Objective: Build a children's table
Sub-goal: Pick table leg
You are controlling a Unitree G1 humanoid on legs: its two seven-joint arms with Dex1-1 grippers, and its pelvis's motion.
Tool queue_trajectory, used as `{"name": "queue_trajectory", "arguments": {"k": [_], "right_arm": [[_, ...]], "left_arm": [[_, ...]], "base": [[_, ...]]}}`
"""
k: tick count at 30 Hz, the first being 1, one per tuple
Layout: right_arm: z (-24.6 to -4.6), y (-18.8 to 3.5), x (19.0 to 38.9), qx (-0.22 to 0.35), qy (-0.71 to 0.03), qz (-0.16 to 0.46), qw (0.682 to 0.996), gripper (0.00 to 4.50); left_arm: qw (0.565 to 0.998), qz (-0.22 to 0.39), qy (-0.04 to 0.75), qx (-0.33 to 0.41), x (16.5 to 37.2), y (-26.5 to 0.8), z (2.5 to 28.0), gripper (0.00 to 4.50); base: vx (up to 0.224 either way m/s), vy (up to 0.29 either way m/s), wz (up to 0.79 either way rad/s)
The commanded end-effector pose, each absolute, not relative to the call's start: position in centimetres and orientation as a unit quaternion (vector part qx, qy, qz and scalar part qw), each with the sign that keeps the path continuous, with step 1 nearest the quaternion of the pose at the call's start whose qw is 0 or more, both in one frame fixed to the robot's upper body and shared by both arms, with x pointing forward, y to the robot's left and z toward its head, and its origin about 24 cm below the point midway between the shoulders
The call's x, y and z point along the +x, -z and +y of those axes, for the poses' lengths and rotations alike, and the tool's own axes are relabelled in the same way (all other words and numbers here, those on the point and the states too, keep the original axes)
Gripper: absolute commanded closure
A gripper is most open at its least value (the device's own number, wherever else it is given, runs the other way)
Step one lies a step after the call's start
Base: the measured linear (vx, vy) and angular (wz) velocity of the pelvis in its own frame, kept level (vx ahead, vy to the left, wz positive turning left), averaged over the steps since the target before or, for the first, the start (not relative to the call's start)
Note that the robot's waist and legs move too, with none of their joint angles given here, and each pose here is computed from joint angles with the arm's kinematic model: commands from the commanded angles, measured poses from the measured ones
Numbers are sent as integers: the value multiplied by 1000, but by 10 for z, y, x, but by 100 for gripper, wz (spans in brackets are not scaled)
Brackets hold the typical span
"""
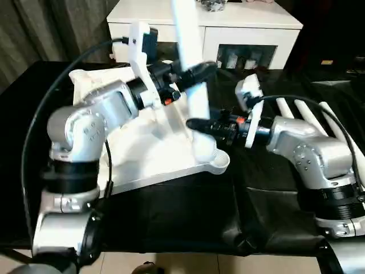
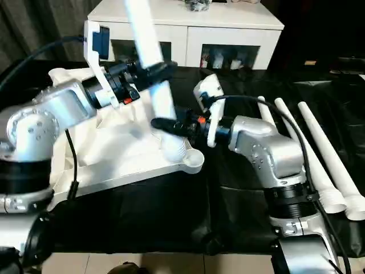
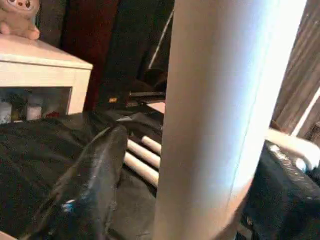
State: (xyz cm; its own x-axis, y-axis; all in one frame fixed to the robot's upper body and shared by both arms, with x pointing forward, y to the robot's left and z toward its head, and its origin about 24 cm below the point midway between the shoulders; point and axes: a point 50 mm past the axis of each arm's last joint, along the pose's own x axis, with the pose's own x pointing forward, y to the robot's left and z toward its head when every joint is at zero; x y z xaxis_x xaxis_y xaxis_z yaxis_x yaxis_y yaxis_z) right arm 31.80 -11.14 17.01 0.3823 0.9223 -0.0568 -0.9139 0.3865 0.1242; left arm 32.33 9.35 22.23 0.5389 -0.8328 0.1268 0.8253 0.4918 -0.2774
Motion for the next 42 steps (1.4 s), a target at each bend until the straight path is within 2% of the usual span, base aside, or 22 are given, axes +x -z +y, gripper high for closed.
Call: {"name": "queue_trajectory", "arguments": {"k": [1, 3, 6, 8, 11, 12, 15, 18, 23, 24, 25, 27, 29, 30, 32, 34, 37, 42], "right_arm": [[-112, -184, 321, 30, -549, 28, 835, 265], [-112, -185, 322, 28, -546, 26, 837, 265], [-112, -185, 322, 26, -546, 26, 837, 265], [-112, -185, 322, 25, -546, 26, 837, 265], [-112, -186, 323, 23, -547, 25, 837, 265], [-112, -186, 323, 23, -547, 25, 836, 265], [-111, -185, 323, 24, -547, 25, 836, 265], [-110, -186, 323, 20, -547, 20, 837, 266], [-109, -188, 324, 23, -543, 8, 839, 266], [-109, -187, 324, 24, -544, 9, 839, 210], [-110, -186, 324, 32, -546, 15, 837, 196], [-111, -186, 324, 34, -546, 16, 837, 196], [-112, -186, 323, 37, -551, 19, 833, 177], [-115, -186, 320, 37, -564, 25, 824, 154], [-120, -186, 316, 32, -580, 38, 813, 150], [-123, -184, 314, 31, -590, 50, 805, 119], [-125, -184, 311, 36, -605, 63, 793, 107], [-126, -179, 308, 13, -620, 90, 779, 63]], "left_arm": [[863, 14, 484, -144, 320, -223, 88, 63], [864, 17, 482, -148, 319, -222, 87, 93], [866, 19, 476, -152, 320, -220, 88, 104], [867, 23, 476, -150, 319, -218, 87, 136], [869, 25, 472, -148, 319, -216, 87, 145], [869, 24, 470, -150, 320, -216, 87, 180], [874, 13, 461, -154, 322, -220, 89, 196], [874, 10, 459, -159, 323, -221, 91, 235], [871, 2, 464, -162, 322, -226, 95, 257], [869, 1, 468, -163, 321, -226, 96, 260], [863, -2, 476, -167, 320, -228, 98, 260], [862, -3, 479, -168, 320, -228, 98, 260], [856, -3, 488, -169, 318, -229, 99, 261], [843, -3, 511, -165, 314, -230, 100, 262], [826, -3, 541, -161, 309, -230, 100, 262], [809, -2, 566, -157, 304, -231, 100, 262], [780, 4, 610, -140, 295, -231, 98, 262], [769, 14, 629, -112, 296, -230, 97, 262]], "base": [[0, 0, 0], [0, 0, 0], [0, 0, 0], [0, 0, 0], [0, 0, 0], [0, 0, 0], [0, 0, 0], [0, 0, 0], [0, 0, 0], [0, 0, 0], [0, 0, 0], [0, 0, 0], [0, 0, 0], [0, 0, 0], [0, 0, 0], [0, 0, 0], [0, 0, 0], [0, 0, 0]]}}
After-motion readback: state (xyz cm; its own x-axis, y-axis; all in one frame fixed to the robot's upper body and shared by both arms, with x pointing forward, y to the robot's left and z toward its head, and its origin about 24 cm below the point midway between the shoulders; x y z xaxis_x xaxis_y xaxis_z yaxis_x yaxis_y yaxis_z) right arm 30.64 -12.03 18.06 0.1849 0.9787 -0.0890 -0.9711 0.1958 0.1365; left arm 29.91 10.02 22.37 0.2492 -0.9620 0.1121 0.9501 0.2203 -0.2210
